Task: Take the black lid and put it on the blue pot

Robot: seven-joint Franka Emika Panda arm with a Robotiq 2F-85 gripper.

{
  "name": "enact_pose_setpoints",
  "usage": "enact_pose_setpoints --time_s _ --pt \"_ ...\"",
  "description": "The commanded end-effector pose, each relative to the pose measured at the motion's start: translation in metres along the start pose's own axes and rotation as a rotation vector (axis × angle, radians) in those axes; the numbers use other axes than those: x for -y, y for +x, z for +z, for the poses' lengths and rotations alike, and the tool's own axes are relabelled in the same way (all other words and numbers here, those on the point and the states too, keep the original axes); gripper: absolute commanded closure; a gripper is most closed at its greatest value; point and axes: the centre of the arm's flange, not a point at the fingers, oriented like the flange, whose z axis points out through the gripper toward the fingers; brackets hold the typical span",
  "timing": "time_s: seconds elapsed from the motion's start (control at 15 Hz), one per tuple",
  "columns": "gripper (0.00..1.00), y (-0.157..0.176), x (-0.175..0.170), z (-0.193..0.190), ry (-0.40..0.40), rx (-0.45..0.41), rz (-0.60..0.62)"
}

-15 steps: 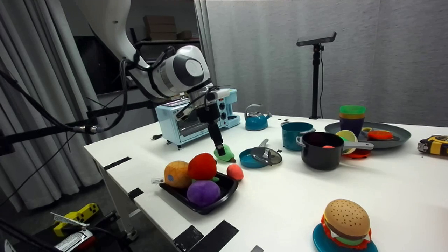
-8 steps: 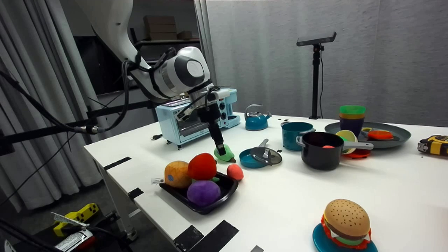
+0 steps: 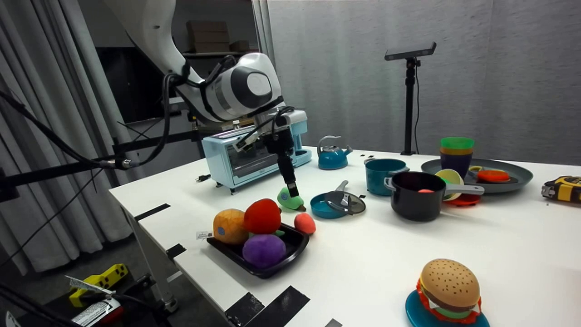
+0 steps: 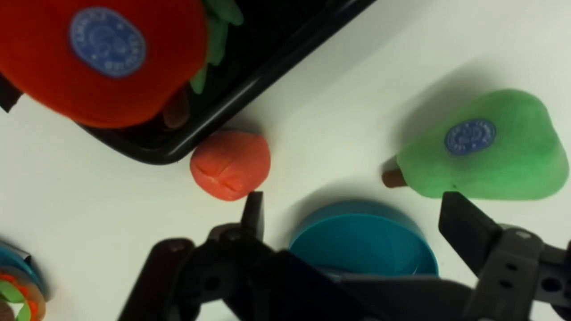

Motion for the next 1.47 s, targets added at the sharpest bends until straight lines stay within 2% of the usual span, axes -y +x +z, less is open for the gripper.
enact_pose_setpoints --time_s 0.0,0.27,0.53,0.67,0.87,1.2,1.4 --pt "0.00 0.051 -0.011 -0.016 0.065 0.001 0.066" --pt "0.00 0.096 -0.021 -0.021 0.127 0.032 0.100" --pt "0.00 0.138 -0.021 0.003 0.240 0.174 -0.020" --pt "0.00 0.152 -0.018 0.019 0.264 0.236 -0.074" --pt "0.00 0.168 -0.014 0.035 0.255 0.286 -0.106" --pt "0.00 0.193 -0.012 0.048 0.221 0.307 -0.111" --pt "0.00 0.204 -0.014 0.053 0.200 0.328 -0.189"
